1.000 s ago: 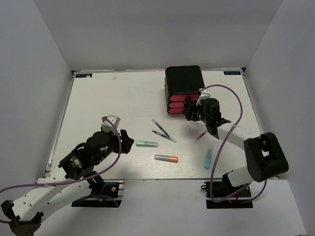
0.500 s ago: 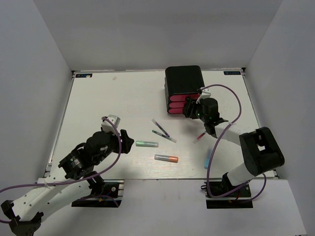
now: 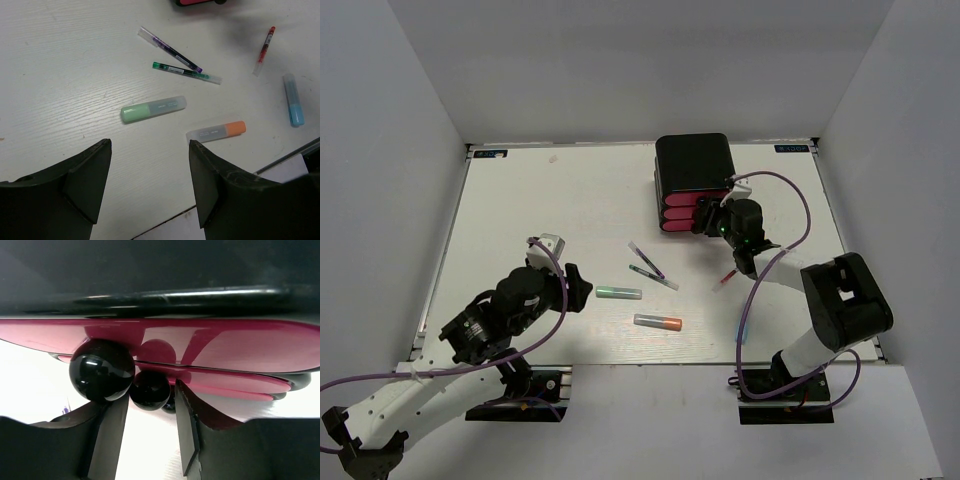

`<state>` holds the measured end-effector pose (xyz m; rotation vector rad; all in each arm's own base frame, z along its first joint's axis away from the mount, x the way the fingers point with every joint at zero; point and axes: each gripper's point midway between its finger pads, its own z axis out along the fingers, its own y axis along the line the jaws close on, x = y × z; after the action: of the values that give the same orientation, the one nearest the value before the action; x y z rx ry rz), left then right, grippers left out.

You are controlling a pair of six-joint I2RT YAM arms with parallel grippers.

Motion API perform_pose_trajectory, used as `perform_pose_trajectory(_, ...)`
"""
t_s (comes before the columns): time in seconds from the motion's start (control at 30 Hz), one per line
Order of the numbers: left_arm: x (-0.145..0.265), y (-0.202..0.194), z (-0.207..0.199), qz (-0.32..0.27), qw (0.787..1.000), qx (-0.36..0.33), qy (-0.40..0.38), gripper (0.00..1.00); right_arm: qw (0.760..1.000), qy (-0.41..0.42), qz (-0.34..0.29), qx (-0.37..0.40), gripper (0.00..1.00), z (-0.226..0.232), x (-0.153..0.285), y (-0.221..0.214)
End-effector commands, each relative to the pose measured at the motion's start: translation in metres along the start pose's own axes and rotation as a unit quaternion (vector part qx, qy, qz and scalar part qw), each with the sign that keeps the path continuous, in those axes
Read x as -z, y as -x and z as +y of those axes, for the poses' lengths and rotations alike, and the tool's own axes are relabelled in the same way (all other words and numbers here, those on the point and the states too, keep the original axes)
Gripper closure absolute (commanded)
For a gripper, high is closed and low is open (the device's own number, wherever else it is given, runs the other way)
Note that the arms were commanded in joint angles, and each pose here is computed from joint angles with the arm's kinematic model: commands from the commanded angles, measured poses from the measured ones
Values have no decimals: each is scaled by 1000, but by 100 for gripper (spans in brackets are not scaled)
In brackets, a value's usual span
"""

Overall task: Sort the stationery into containers
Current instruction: Open the drawer

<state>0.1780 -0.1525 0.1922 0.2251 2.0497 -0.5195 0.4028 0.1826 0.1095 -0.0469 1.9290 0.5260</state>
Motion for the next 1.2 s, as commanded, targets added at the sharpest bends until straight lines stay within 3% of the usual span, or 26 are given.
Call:
perform_pose_trajectory(0.0, -3, 2, -1, -6, 1000, -1, -3, 27, 999, -10, -38, -14, 53, -3, -6, 17)
perform_pose_trajectory(0.2, -3, 2, -1, -6, 1000, -1, -3, 27, 999, -8, -37, -20, 62, -2, -7, 14)
perform_pose_trajectory(0.33, -6, -3, 0, 2, 1000, -3, 1, 27, 999, -7, -33, -21, 73, -2, -3, 13)
perform_pose_trajectory(0.57, -14, -11, -12, 19, 1000, 1, -25, 27, 1000, -6, -15, -15, 74, -3, 17, 1)
perform_pose_trajectory(0.83, -41, -35, -25, 53, 996, 68, -28, 27, 1000, 1, 26, -3, 74, -4, 53, -23)
perform_pose_trajectory(0.97, -53, -50, -29, 78, 994, 70, -33, 27, 999, 15, 38, 6, 69, -2, 63, -36)
perform_pose_trajectory(1.07, -59, -42, -35, 78, 995, 48, -40, 27, 999, 26, 38, 10, 51, 2, 64, -33)
perform_pose_trajectory(1.1, -61, -41, -36, 79, 995, 35, -40, 25, 999, 33, 40, 9, 41, 4, 65, -33)
perform_pose_trajectory(1.17, -63, -29, -45, 78, 995, 8, -56, 24, 998, 48, 43, 12, 34, 10, 68, -33)
